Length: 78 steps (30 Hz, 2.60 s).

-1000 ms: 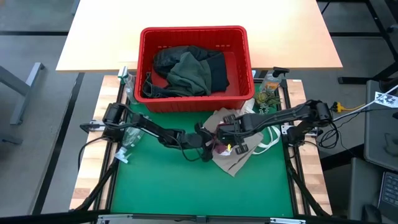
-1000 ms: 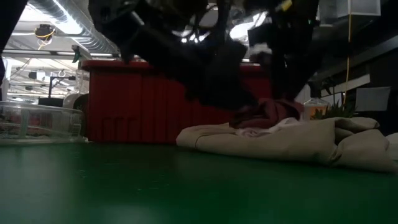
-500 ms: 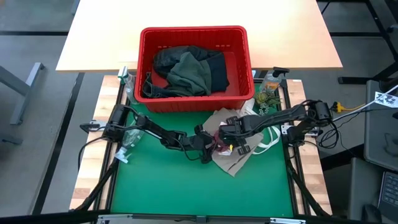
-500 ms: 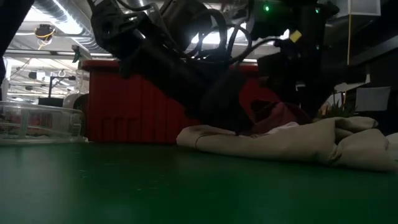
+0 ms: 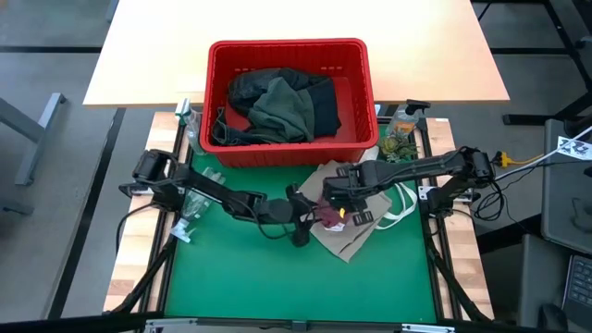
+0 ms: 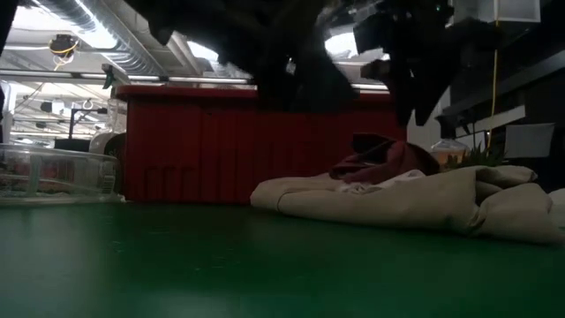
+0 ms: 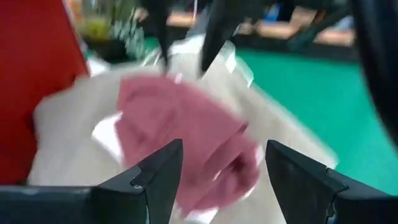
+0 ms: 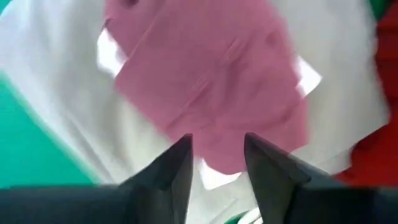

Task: Fold laundry
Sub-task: Stack the folded pink underwear on top of the folded white underwear, then fold the green polo shirt

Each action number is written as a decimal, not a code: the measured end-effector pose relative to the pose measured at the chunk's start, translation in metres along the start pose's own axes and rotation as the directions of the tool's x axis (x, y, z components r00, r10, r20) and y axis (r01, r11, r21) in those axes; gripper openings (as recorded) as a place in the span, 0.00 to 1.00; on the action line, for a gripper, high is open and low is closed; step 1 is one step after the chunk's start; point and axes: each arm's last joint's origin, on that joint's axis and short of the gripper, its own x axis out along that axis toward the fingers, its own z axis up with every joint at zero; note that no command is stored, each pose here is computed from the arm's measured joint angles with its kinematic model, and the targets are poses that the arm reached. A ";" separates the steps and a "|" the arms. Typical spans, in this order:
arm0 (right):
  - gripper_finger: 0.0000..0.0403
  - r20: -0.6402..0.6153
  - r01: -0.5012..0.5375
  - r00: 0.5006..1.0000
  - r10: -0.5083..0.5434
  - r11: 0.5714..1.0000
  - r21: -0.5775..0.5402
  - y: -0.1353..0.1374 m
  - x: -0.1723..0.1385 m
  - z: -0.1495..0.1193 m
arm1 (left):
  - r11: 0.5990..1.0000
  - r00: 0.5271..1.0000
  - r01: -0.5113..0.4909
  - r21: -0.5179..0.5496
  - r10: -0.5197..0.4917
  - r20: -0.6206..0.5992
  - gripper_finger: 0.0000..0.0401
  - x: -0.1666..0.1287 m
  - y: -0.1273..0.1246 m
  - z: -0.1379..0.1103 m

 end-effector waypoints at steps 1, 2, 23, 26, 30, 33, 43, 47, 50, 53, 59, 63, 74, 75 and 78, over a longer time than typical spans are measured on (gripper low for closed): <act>0.35 0.008 0.020 1.000 -0.020 1.000 0.002 -0.001 0.000 0.001 | 1.000 1.000 0.010 -0.011 -0.009 0.029 0.56 -0.001 -0.002 0.003; 0.35 0.013 0.042 0.999 -0.042 0.999 0.004 -0.002 0.000 0.002 | 1.000 0.998 0.018 -0.020 -0.017 0.053 0.56 -0.001 -0.003 0.005; 0.35 0.152 0.155 0.975 -0.160 0.987 0.048 0.003 0.063 0.000 | 0.996 0.996 -0.087 -0.023 0.087 -0.004 0.56 0.054 0.014 -0.055; 0.35 0.165 0.158 0.972 -0.164 0.986 0.052 0.004 0.070 -0.002 | 0.995 0.995 -0.093 -0.016 0.093 -0.023 0.56 0.057 0.015 -0.062; 0.35 0.155 0.156 0.975 -0.162 0.987 0.049 0.005 0.073 -0.004 | 0.995 0.994 -0.098 -0.005 0.097 -0.046 0.56 0.058 0.015 -0.067; 0.35 0.154 0.155 0.975 -0.160 0.987 0.047 0.005 0.071 -0.003 | 0.995 0.994 -0.100 0.000 0.100 -0.050 0.56 0.057 0.015 -0.066; 0.35 0.169 0.162 0.971 -0.168 0.986 0.050 -0.004 0.028 0.013 | 0.997 0.996 -0.075 -0.001 0.075 0.054 0.56 0.034 0.008 -0.027; 0.35 0.172 0.180 0.967 -0.187 0.982 0.055 -0.006 0.017 0.017 | 0.997 0.993 -0.082 0.006 0.081 0.081 0.56 0.028 0.007 -0.018; 0.35 0.141 0.243 0.958 -0.250 0.968 0.062 -0.008 0.016 0.015 | 0.996 0.993 -0.084 0.008 0.083 0.079 0.56 0.027 0.007 -0.016; 0.35 0.129 0.272 0.952 -0.278 0.960 0.065 -0.009 0.016 0.014 | 0.996 0.994 -0.087 0.015 0.086 0.065 0.56 0.027 0.008 -0.018; 0.35 0.128 0.270 0.952 -0.278 0.960 0.071 -0.011 0.016 0.014 | 0.997 0.994 -0.083 0.010 0.082 0.076 0.56 0.026 0.007 -0.016; 0.35 0.126 0.276 0.950 -0.286 0.957 0.089 -0.015 0.019 0.012 | 0.996 0.992 -0.093 0.004 0.092 0.090 0.56 0.017 0.008 -0.004; 0.35 0.196 0.304 0.929 -0.314 0.949 0.080 -0.024 -0.018 0.015 | 0.971 0.967 -0.240 -0.006 0.240 0.088 0.56 -0.044 0.041 0.053; 0.35 0.217 0.309 0.922 -0.321 0.947 0.088 -0.025 -0.026 0.016 | 0.963 0.959 -0.268 -0.010 0.267 0.093 0.56 -0.052 0.046 0.059; 0.35 0.248 0.342 0.903 -0.352 0.936 0.087 -0.028 -0.043 0.017 | 0.939 0.929 -0.343 -0.029 0.343 0.142 0.56 -0.073 0.065 0.079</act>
